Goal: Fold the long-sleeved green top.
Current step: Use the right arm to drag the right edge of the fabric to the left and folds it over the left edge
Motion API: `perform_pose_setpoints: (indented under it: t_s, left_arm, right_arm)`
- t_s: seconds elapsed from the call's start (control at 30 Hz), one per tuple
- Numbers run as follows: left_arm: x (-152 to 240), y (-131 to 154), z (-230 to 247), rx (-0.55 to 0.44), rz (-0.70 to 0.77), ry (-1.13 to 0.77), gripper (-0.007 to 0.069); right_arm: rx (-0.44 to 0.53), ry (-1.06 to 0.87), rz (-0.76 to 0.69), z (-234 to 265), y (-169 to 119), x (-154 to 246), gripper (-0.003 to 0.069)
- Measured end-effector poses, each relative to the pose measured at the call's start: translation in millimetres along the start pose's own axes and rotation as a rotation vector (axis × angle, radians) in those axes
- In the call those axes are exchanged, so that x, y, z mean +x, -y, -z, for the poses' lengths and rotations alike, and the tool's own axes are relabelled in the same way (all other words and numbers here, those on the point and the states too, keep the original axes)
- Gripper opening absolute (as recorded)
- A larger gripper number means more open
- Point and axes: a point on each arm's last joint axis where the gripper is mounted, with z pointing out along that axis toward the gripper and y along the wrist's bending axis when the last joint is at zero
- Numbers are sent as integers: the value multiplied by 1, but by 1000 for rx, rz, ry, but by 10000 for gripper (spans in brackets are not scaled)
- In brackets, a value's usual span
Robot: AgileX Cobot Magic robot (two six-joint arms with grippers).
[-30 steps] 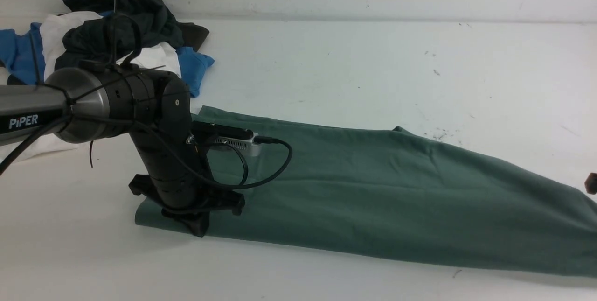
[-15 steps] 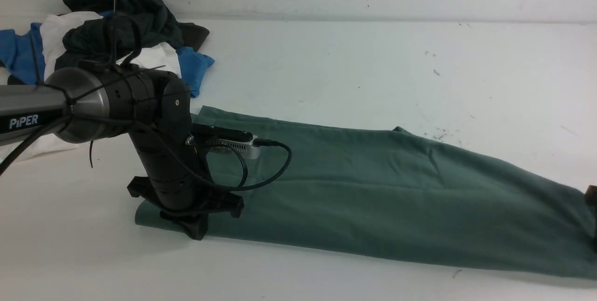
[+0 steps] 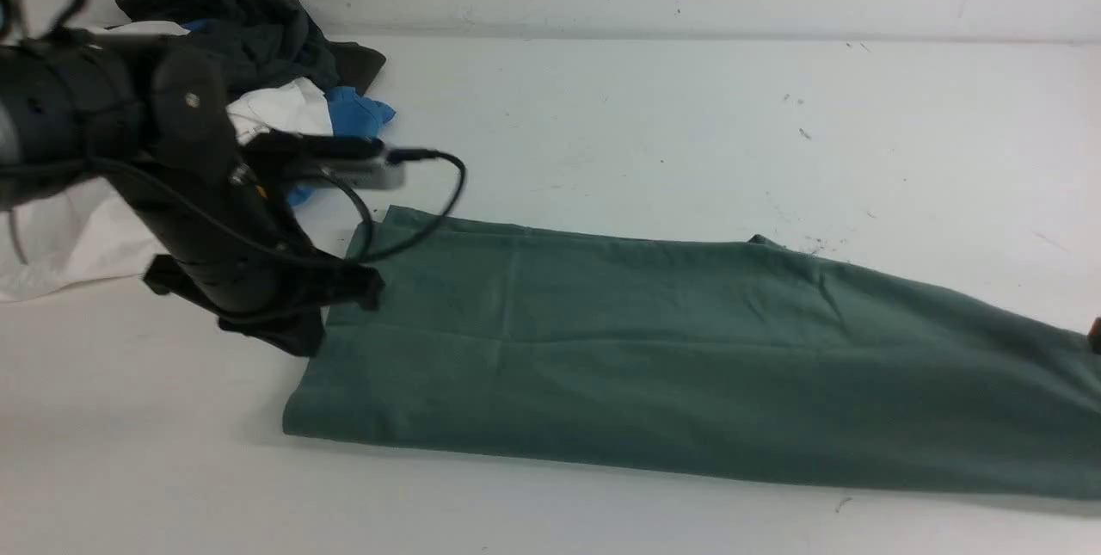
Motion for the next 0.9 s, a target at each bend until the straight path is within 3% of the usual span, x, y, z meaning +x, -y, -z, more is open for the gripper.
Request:
perform_pose_setpoints:
  t_s: [0.13,0.3,0.47,0.5,0.6,0.8,0.9]
  left_arm:
    - [4,-20,22,-6,67,33,-4]
    - [10,-38,41,-11,107,62,-4]
    - [12,-37,43,8,108,65,-4]
    - [12,-37,43,10,108,65,-4]
    - [12,-34,43,42,95,63,-4]
    - [12,-29,43,98,72,63,-4]
    - [11,-28,44,107,71,65,-4]
  right_arm:
    - [-34,117,-21,36,0,-7,51]
    - [-126,316,18,104,-30,-10,51]
    - [-253,462,191,160,-111,0,51]
    - [-259,467,199,162,-115,1,51]
    - [-390,510,322,192,-180,24,51]
    - [-573,470,504,210,-284,74,51]
    - [-604,437,562,207,-313,91,51]
